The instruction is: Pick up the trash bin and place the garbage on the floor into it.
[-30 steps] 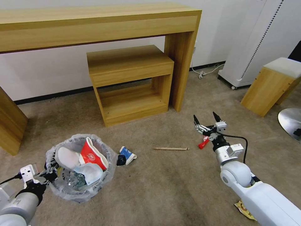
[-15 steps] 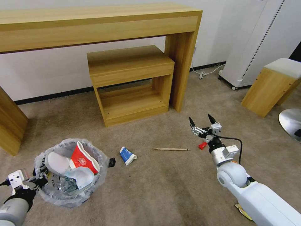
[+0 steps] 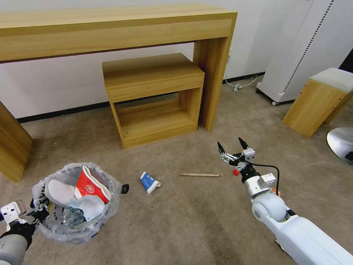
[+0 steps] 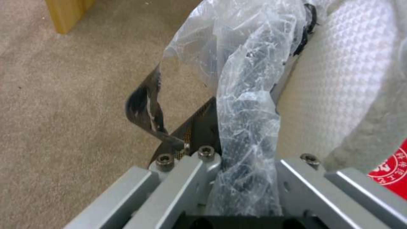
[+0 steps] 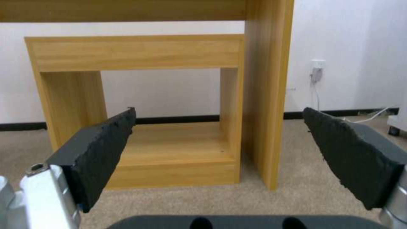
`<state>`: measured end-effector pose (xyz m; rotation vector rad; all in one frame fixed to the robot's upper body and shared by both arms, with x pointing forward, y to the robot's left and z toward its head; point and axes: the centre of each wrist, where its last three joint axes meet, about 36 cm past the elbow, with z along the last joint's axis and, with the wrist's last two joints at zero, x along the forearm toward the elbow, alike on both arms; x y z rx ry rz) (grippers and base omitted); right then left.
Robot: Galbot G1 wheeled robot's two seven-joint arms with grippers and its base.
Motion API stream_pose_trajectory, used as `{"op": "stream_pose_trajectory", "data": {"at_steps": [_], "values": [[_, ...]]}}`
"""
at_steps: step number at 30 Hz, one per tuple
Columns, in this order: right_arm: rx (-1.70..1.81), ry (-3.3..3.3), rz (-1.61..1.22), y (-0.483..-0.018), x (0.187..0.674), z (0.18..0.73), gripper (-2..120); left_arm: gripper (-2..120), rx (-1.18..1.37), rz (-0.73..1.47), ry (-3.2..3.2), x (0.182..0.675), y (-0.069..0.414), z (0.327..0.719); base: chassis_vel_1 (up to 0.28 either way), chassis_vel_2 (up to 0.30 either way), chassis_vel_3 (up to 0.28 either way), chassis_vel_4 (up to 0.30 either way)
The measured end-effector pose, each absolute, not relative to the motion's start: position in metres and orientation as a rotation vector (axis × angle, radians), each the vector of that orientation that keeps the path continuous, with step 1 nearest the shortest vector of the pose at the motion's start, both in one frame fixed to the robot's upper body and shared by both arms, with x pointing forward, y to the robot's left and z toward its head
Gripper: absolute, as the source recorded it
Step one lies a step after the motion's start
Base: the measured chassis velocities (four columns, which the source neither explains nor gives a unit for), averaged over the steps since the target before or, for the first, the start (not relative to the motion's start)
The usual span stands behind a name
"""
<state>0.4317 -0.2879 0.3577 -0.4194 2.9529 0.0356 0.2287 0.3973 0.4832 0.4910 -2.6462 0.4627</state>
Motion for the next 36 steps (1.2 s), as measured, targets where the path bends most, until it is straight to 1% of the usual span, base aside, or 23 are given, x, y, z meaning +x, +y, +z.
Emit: {"op": "stream_pose_trajectory", "data": {"at_steps": [12,19,36], "values": [[-0.414,2.953,0.024,-0.292,0.431,0.356,100,1,0.451,0.437,-2.649,0.238,0.399,0.481,0.000,0.000,0.000,0.000],[-0.432,2.952,0.034,-0.287,0.430,0.360,100,1,0.419,0.404,-2.649,0.245,0.407,0.481,0.000,0.000,0.000,0.000],[-0.459,2.977,0.045,-0.276,0.426,0.356,100,1,0.428,0.400,-2.654,0.250,0.416,0.482,0.000,0.000,0.000,0.000]]}}
